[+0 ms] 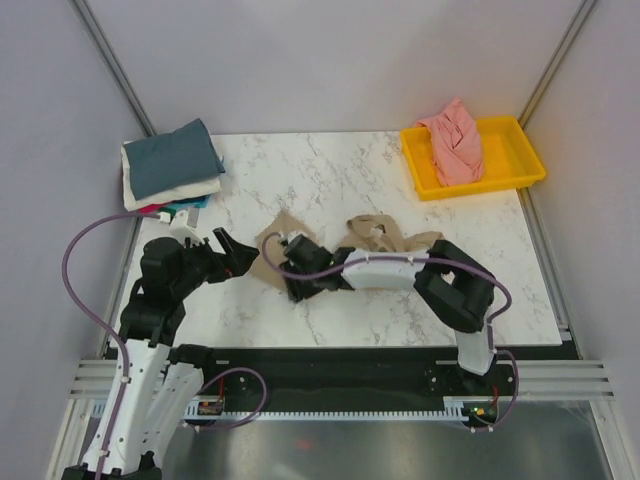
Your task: Fold and stack the t-shirts
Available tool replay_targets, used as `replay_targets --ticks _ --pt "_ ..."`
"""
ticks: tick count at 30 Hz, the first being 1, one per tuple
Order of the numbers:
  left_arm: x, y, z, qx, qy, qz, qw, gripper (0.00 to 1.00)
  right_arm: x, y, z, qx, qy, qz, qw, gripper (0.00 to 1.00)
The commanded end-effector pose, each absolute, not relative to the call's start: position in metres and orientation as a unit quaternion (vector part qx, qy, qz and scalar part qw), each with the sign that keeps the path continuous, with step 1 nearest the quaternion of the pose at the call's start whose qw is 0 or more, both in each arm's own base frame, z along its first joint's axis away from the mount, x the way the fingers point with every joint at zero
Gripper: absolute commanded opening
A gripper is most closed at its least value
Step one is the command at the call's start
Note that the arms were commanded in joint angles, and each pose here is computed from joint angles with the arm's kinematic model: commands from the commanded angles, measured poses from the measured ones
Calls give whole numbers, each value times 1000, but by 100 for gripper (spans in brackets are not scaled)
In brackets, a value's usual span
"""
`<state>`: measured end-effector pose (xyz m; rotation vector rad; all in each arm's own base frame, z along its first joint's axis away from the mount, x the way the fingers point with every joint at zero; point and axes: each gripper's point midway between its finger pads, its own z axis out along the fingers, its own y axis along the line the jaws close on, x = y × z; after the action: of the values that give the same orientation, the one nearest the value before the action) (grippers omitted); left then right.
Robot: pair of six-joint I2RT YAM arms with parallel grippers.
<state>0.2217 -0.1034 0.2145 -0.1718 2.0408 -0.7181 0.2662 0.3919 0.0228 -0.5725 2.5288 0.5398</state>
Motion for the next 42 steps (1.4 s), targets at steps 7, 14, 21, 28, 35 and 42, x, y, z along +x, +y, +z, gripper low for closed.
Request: replay_targets --ticks 7,14,21,28,35,42 --pt "223 -88 214 -129 849 -256 445 91 207 350 153 -170 893 239 341 97" --pt "219 -61 232 -124 840 -186 495 89 283 303 160 -139 898 177 378 97" --pt "218 -60 228 -125 840 -183 495 89 337 330 98 -195 920 101 326 90" --pt "219 -62 227 -118 843 -188 489 89 375 328 42 -223 928 -13 299 85" --pt "222 -65 226 -112 844 -192 487 89 388 311 37 -233 921 -79 303 68" --pt "222 -66 227 -110 843 -196 488 89 391 303 41 -233 924 -67 296 7"
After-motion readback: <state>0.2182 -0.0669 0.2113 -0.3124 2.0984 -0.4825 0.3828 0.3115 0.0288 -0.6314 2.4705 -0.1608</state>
